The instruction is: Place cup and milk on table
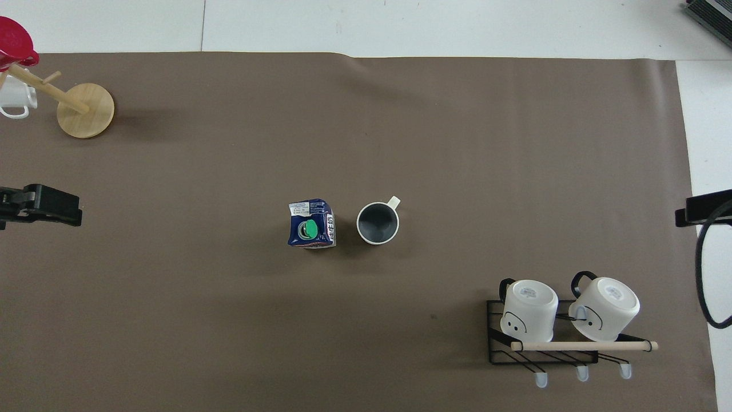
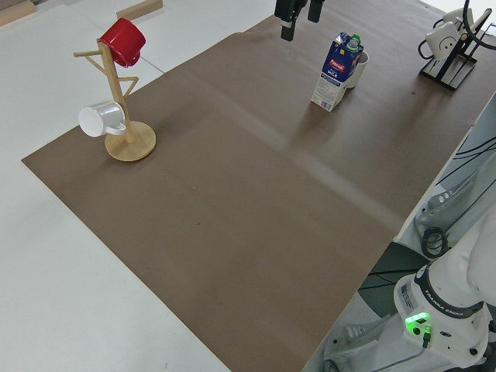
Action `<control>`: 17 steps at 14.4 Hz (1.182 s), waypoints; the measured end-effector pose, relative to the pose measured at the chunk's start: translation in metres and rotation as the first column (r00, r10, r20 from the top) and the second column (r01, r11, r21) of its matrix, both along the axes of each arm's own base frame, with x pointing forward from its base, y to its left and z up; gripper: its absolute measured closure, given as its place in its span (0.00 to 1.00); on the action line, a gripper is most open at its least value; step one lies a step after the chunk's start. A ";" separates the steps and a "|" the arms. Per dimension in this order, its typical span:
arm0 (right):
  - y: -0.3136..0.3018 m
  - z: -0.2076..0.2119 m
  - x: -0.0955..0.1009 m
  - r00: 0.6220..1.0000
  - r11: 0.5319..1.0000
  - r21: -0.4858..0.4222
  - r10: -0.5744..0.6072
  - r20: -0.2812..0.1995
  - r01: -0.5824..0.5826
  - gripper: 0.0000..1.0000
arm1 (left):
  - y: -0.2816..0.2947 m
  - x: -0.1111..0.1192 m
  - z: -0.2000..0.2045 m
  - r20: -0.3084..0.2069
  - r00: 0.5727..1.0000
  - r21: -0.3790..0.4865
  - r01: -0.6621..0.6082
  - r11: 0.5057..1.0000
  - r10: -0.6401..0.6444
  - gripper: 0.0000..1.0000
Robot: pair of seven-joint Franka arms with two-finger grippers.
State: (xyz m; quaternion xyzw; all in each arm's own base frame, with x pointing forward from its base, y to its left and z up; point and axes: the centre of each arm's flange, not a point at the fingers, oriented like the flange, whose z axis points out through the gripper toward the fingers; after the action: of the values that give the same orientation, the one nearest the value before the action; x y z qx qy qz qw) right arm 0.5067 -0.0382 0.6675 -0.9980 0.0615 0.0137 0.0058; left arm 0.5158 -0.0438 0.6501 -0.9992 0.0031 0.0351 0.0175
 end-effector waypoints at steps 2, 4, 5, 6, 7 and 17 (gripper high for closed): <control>0.000 0.000 0.000 1.000 1.000 0.000 0.000 0.000 0.000 0.00 | -0.002 0.000 0.000 0.000 1.000 -0.001 0.003 1.000 -0.003 0.00; 0.000 0.000 0.000 1.000 1.000 0.000 0.000 0.000 0.000 0.00 | -0.010 -0.001 0.000 0.000 1.000 -0.003 0.017 1.000 -0.017 0.00; 0.000 0.000 0.000 1.000 1.000 0.000 0.000 0.000 0.000 0.00 | -0.013 -0.001 0.000 0.000 1.000 -0.003 0.024 1.000 -0.024 0.00; 0.000 0.000 0.000 1.000 1.000 0.000 0.000 0.000 0.000 0.00 | -0.015 -0.002 0.000 0.000 1.000 -0.003 0.027 1.000 -0.027 0.00; 0.000 0.000 0.000 1.000 1.000 0.000 0.000 0.000 0.000 0.00 | -0.015 -0.001 0.000 0.000 1.000 -0.003 0.027 1.000 -0.027 0.00; 0.000 0.000 0.000 1.000 1.000 0.000 0.000 0.000 0.000 0.00 | -0.006 -0.004 0.005 0.006 1.000 -0.019 0.008 1.000 -0.008 0.00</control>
State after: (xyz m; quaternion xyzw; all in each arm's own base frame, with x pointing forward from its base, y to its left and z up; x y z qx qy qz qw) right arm 0.5067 -0.0382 0.6676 -0.9980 0.0615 0.0137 0.0058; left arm 0.5118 -0.0497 0.6554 -0.9994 0.0073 0.0319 0.0083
